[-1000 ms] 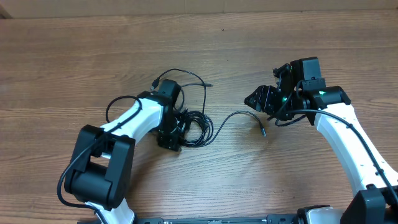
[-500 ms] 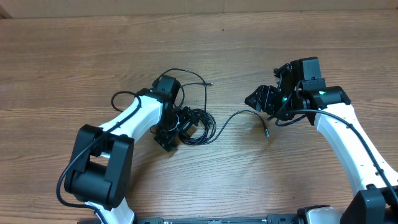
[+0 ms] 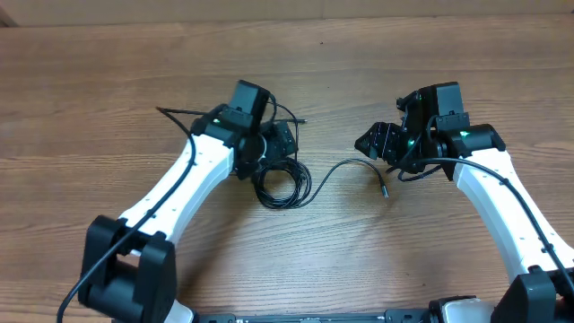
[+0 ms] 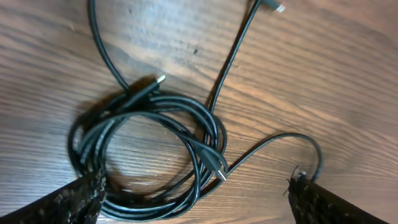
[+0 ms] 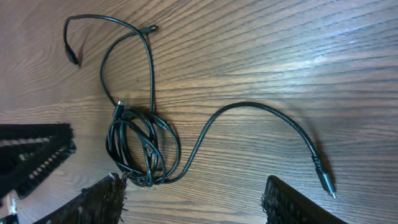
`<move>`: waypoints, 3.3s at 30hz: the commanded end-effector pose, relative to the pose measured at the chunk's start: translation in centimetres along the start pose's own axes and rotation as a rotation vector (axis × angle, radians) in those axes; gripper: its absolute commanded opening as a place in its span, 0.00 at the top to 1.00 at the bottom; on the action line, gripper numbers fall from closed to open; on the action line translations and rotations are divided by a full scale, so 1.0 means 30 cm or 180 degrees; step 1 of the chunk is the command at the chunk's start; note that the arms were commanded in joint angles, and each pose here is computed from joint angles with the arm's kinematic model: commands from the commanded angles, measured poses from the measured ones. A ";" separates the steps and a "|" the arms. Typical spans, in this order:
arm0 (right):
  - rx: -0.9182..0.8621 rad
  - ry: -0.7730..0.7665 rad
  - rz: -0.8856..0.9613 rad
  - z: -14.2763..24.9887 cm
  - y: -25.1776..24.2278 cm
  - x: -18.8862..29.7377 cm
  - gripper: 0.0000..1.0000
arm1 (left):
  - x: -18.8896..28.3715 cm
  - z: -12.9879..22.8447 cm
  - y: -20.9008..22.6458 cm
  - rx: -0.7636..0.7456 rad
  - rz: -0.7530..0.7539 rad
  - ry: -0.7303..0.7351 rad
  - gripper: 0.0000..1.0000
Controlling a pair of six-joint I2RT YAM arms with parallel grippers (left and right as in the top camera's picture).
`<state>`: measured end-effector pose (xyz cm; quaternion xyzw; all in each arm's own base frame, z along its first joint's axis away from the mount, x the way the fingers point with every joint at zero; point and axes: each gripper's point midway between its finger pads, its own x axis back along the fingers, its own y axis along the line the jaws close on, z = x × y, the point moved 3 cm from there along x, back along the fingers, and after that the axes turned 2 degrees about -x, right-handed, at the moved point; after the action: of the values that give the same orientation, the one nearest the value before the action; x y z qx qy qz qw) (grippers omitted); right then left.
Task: Untangle cables
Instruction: 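Lift the bundle with the left gripper and pull it back left, then reach the right gripper toward the loose strand near the left gripper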
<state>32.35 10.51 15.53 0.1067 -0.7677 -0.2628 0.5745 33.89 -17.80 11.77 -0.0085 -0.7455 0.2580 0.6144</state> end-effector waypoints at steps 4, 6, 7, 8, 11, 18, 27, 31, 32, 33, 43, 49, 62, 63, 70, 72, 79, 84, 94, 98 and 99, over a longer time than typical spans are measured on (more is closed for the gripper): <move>0.0049 -0.0027 0.0043 -0.006 0.000 0.002 0.29 | -0.189 0.049 -0.026 0.0415 -0.0180 0.0097 0.07; 0.0045 -0.0021 0.0047 -0.004 -0.001 0.002 0.28 | -0.236 0.055 -0.030 0.0463 -0.0188 0.0116 0.10; 0.0043 -0.0016 0.0049 -0.003 -0.001 0.002 0.28 | -0.262 0.060 -0.025 0.0536 -0.0216 0.0139 0.13; 0.0040 -0.0011 0.0051 -0.002 -0.002 0.002 0.28 | -0.276 0.064 -0.019 0.0576 -0.0240 0.0156 0.16; 0.0040 -0.0011 0.0051 -0.002 -0.002 0.002 0.27 | -0.323 0.079 0.009 0.0668 -0.0346 0.0245 0.23; 0.0039 -0.0009 0.0052 -0.002 -0.002 0.002 0.26 | -0.298 0.010 0.015 0.0659 -0.0365 0.0015 0.96; 0.0034 0.0008 0.0043 0.002 -0.001 0.002 0.31 | 0.120 -0.201 -0.143 0.0433 0.0321 -0.0635 0.96; 0.0044 0.0140 -0.0198 0.022 0.035 0.004 0.31 | 0.308 -0.205 -0.199 0.0404 0.0616 -0.0906 0.96; 0.0087 0.0181 -0.0289 0.029 0.048 0.005 0.31 | 0.347 -0.203 -0.204 0.0436 0.0675 -0.0975 0.96; 0.0143 0.0225 -0.0389 0.036 0.062 0.007 0.31 | 0.376 -0.201 -0.205 0.0493 0.0709 -0.1026 0.96; -0.0076 0.0775 -0.1492 0.105 0.220 0.067 0.30 | 0.522 -0.159 -0.163 0.1703 0.0908 -0.1119 0.96; -0.0477 0.0857 -0.1437 0.102 0.220 0.066 0.30 | 0.511 -0.145 -0.152 0.2400 0.0955 -0.0978 0.96; -0.0014 0.0828 -0.1593 0.116 0.233 0.074 0.24 | 0.482 -0.090 -0.061 0.3536 0.0619 -0.0854 0.96; 0.0179 0.0852 -0.1739 0.128 0.247 0.086 0.25 | 0.483 -0.094 -0.057 0.3568 0.0617 -0.0889 0.95; 0.1312 0.0900 -0.2617 0.222 0.336 0.152 0.33 | 0.474 -0.114 -0.036 0.3733 0.0562 -0.1061 0.96; 0.1409 0.0946 -0.2650 0.243 0.358 0.145 0.33 | 0.468 -0.114 -0.036 0.3829 0.0567 -0.1044 0.95; 0.1535 0.1104 -0.2641 0.299 0.467 0.104 0.54 | 0.446 -0.109 -0.034 0.3921 0.0511 -0.0984 0.96; 0.1124 0.1005 -0.2135 0.285 0.517 0.029 0.56 | 0.443 -0.099 -0.040 0.3919 0.0509 -0.0900 0.96; 0.0608 0.0662 -0.1508 0.309 0.590 -0.066 0.59 | 0.439 -0.090 -0.049 0.3916 0.0519 -0.0809 0.96; 0.0755 0.0507 -0.1488 0.340 0.639 -0.082 0.75 | 0.437 -0.084 -0.055 0.3913 0.0528 -0.0744 0.96; 0.0728 0.0487 -0.1452 0.341 0.639 -0.086 0.81 | 0.437 -0.083 -0.056 0.3911 0.0530 -0.0732 0.96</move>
<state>25.56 30.24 21.65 0.4012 -0.6742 -0.2844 0.5510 33.54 -13.37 24.58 0.3200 -0.5292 0.6817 0.3909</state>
